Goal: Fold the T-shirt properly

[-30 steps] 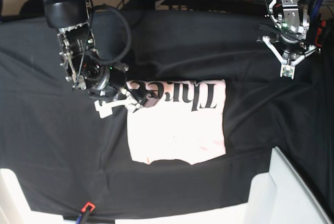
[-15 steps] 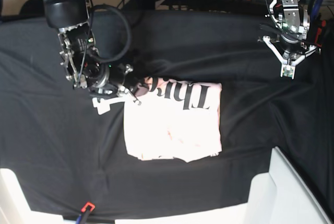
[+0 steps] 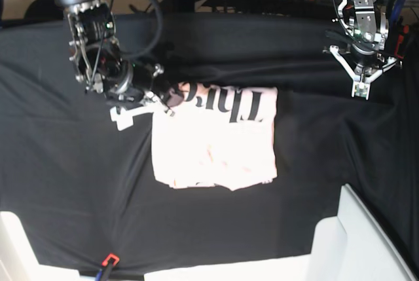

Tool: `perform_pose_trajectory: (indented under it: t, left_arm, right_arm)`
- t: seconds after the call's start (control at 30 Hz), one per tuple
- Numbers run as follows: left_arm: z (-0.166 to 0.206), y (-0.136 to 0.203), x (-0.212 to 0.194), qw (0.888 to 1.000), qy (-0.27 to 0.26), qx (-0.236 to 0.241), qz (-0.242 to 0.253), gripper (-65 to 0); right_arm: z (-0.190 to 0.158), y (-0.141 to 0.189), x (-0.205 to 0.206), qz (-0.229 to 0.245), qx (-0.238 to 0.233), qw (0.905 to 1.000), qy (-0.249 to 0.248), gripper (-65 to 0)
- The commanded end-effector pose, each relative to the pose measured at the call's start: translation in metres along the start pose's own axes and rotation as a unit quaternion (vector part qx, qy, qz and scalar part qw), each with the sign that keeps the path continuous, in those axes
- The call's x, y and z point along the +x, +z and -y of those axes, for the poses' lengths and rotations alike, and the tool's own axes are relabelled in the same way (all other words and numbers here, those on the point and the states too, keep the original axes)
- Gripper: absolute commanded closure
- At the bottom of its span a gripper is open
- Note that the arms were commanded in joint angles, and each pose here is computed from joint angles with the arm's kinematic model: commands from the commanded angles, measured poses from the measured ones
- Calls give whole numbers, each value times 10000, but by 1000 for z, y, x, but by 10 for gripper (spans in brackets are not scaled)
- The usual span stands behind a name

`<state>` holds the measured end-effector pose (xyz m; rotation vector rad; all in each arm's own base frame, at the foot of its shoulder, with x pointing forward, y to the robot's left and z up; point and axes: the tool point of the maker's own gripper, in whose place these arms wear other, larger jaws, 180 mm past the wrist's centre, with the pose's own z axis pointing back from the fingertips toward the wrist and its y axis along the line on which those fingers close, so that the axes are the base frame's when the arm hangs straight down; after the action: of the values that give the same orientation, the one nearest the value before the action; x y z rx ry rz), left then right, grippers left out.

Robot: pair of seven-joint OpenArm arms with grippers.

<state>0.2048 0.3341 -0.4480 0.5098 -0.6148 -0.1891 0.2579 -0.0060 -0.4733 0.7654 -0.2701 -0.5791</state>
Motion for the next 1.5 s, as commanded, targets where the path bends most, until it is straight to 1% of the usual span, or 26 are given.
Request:
perform_pose_trajectory:
  t: [0.0,0.03,0.13,0.23,0.3,0.33,0.4,0.47,0.5,0.53,0.57,0.6,0.67,0.73,0.8,0.87,0.97,1.07,1.13,1.23,1.27,1.3,1.37,1.4,1.47]
  left_arm:
    - [-11,1,8,9998,-48,143,130,-3]
    - [-11,1,8,9998,-48,143,130,-3]
    - [-11,1,8,9998,-51,139,137,-3]
    - [-11,2,10,9998,-53,133,166,-3]
    - [-11,2,10,9998,-53,133,166,-3]
    - [-11,2,11,9997,-53,136,173,-3]
    - [-10,2,11,9998,-47,131,172,-3]
    - [-9,2,12,9997,-52,122,184,-3]
    - [-9,2,12,9997,-52,122,184,-3]
    - [-9,2,13,9997,-32,108,195,-3]
    - [-10,1,18,9996,-6,123,243,-3]
    - [-10,0,21,9996,29,122,272,-3]
    - [-10,1,26,9994,38,128,332,-3]
    - [-13,9,45,9981,25,158,598,-3]
    - [0,22,72,9949,153,-119,990,-2]
    - [7,41,100,9886,267,-413,1422,0]
    - [27,64,134,9806,421,-960,1655,0]
    - [60,83,168,9676,450,-1558,1937,0]
    - [84,93,188,9542,492,-1972,2194,0]
    - [123,108,213,9322,491,-2594,2475,0]
    - [137,111,220,9267,465,-2756,2513,0]
    - [148,109,223,9241,424,-2873,2485,0]
    - [166,98,219,9257,353,-2998,2280,0]
    - [174,90,215,9281,351,-3034,2130,0]
    - [185,77,207,9315,348,-3083,1897,0]
  right_arm:
    - [-12,2,-2,-103,177,9998,8,-1]
    - [-10,2,-4,-121,165,9998,-15,-1]
    - [-8,7,5,15,182,9998,-84,-1]
    - [-10,9,2,-156,208,9996,-87,-3]
    - [-8,11,4,-165,204,9995,-163,-10]
    - [-7,12,4,-192,209,9994,-190,-33]
    - [-5,14,5,-231,225,9990,-297,-120]
    - [-5,18,6,-299,274,9983,-419,-239]
    - [-8,18,4,-361,354,9973,-535,-310]
    - [-9,20,3,-435,458,9956,-697,-366]
    - [-10,24,3,-483,579,9933,-871,-406]
    - [-13,27,5,-513,698,9915,-972,-416]
    - [-18,32,8,-562,932,9874,-1149,-409]
    - [-21,35,10,-572,1037,9858,-1188,-399]
    - [-15,41,16,-495,970,9877,-1120,-399]
    - [-12,44,20,-424,953,9878,-1159,-398]
    - [10,55,29,-160,863,9852,-1473,-398]
    - [28,67,42,142,820,9814,-1733,-398]
    - [34,72,48,240,807,9793,-1838,-398]
    - [44,80,57,365,707,9804,-1801,-398]
    - [45,81,58,385,706,9802,-1810,-396]
    - [45,81,59,395,709,9799,-1824,-383]
    - [45,81,59,388,720,9799,-1819,-332]
    - [45,81,57,375,721,9799,-1824,-287]
    - [48,82,55,379,704,9797,-1837,-174]
